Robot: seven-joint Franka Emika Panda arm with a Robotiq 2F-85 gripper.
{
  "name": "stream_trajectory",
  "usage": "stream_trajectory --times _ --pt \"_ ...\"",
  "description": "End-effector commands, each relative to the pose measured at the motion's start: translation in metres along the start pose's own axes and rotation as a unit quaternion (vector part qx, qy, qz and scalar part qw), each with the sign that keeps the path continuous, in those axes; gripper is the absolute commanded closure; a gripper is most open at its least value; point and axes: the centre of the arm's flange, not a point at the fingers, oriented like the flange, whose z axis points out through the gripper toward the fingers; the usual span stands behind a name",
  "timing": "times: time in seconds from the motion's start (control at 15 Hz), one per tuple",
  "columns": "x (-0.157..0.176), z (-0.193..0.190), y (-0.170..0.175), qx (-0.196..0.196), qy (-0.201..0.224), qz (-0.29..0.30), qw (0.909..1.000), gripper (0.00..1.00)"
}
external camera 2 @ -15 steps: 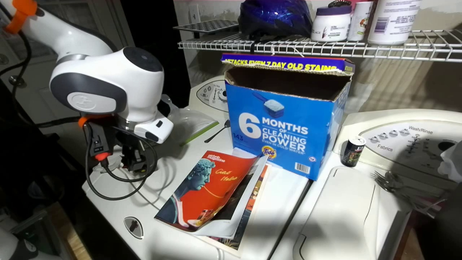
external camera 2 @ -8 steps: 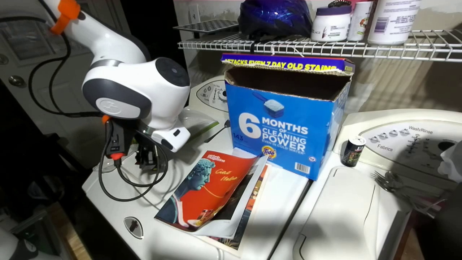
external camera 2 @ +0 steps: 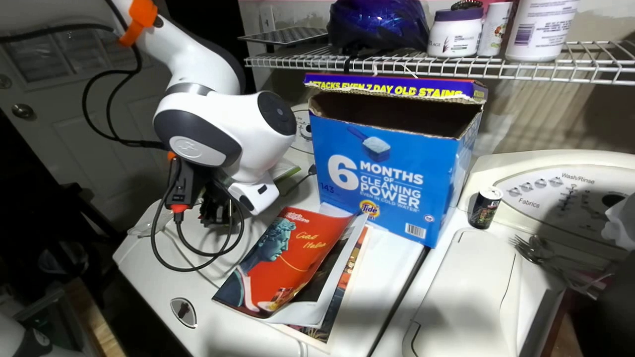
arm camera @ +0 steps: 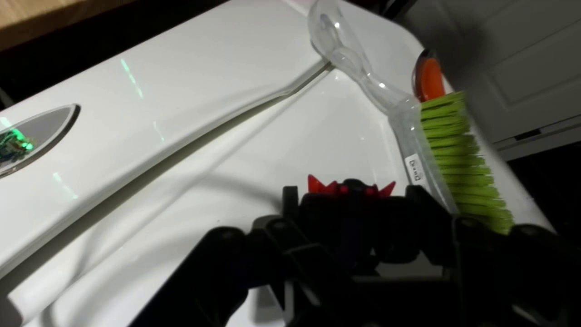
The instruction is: Turn the toy car on the left over
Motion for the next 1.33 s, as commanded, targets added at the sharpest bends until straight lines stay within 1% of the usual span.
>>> stream_trajectory --times 0.0,0.27,0.4,0.53,0.93,1.07,1.27 --pt "0.012 -0.006 -0.014 0.056 -0.049 0.018 0.997 0.65" --pt "0.019 0.0 -0.019 0.1 -0.113 0.035 0.9879 0.65" --pt "0.024 0.013 -0.016 0.106 -0.155 0.05 0.981 0.65" --pt "0.03 0.028 -0.009 0.099 -0.182 0.07 0.9758 0.65" --pt "0.045 0.054 0.005 0.071 -0.218 0.13 0.9647 0.65" --pt "0.048 0.057 0.008 0.069 -0.23 0.146 0.9597 0.65" --pt "0.052 0.051 0.011 0.065 -0.234 0.165 0.956 0.65"
